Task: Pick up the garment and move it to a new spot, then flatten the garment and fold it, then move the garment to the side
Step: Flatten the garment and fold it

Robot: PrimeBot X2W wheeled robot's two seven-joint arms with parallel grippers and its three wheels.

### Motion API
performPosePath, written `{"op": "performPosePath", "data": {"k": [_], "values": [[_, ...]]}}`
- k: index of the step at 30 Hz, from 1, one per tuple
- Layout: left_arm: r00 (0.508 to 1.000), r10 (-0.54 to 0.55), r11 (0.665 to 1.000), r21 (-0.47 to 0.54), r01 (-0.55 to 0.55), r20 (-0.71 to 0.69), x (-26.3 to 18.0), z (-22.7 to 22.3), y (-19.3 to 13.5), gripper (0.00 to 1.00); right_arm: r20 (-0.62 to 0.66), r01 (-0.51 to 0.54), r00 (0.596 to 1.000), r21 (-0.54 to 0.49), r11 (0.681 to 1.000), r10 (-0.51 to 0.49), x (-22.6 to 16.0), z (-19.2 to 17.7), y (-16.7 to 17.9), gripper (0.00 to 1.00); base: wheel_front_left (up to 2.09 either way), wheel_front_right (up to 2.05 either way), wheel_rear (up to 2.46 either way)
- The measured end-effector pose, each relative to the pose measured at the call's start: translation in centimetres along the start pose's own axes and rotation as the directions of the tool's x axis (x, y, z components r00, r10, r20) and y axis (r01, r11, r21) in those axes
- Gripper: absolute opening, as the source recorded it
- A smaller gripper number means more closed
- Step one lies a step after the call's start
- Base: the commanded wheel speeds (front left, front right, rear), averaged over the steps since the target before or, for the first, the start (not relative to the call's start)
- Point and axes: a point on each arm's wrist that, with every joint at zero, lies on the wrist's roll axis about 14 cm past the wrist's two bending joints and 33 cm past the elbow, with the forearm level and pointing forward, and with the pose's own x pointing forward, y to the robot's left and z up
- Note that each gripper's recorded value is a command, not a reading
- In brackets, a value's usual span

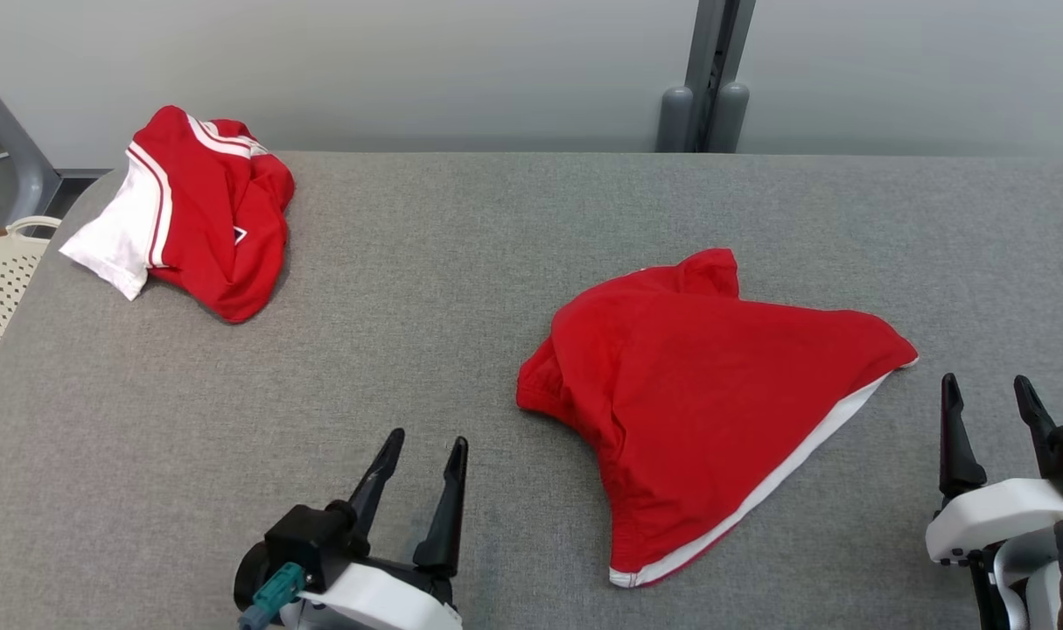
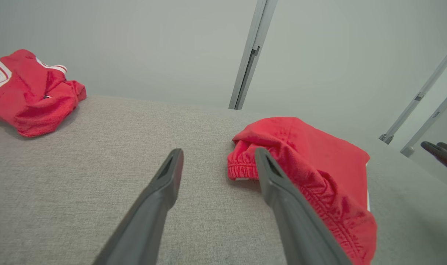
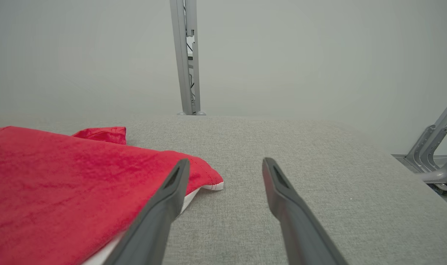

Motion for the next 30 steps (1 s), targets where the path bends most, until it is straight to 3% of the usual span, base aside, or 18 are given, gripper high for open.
{"op": "performPosePath", "data": {"k": [7, 16, 25, 26, 27, 29, 30], "values": [[0.979, -0.179, 0.983, -0.06, 0.174, -0.093, -0.4, -2.9, -4.8, 1.0, 0.086, 0.011, 0.996, 0.029, 1.0, -0.014, -1.3, 2.3, -0.2, 1.0, 0.0, 0.0, 0.0], [0.891, -0.371, 0.927, -0.162, 0.338, -0.261, -0.8, -7.8, -10.3, 1.0, 0.188, 0.06, 0.979, 0.086, 0.994, -0.076, -3.2, 5.2, -2.2, 1.0, 0.0, 0.0, 0.0], [0.871, -0.331, 0.941, -0.188, 0.28, -0.362, 1.6, -10.3, -10.0, 1.0, 0.18, 0.151, 0.969, 0.095, 0.984, -0.167, -5.3, 4.8, -5.3, 1.0, 0.0, 0.0, 0.0], [0.865, -0.345, 0.936, -0.203, 0.288, -0.364, 1.7, -10.4, -10.4, 0.96, 0.179, 0.162, 0.968, 0.095, 0.982, -0.177, -5.5, 4.8, -5.7, 1.0, 0.0, 0.0, 0.0], [0.859, -0.361, 0.929, -0.218, 0.298, -0.364, 1.8, -10.5, -10.9, 0.49, 0.176, 0.173, 0.966, 0.096, 0.98, -0.188, -5.6, 4.7, -6.1, 1.0, 0.0, 0.0, 0.0], [0.849, -0.381, 0.921, -0.238, 0.31, -0.365, 2.1, -10.6, -11.5, 0.0, 0.168, 0.19, 0.965, 0.095, 0.977, -0.204, -5.8, 4.4, -6.6, 1.0, 0.0, 0.0, 0.0], [0.846, -0.389, 0.917, -0.241, 0.317, -0.365, 2.2, -10.6, -11.6, 0.0, 0.164, 0.195, 0.964, 0.095, 0.976, -0.208, -5.9, 4.2, -6.7, 1.0, 0.0, 0.0, 0.0]]}}
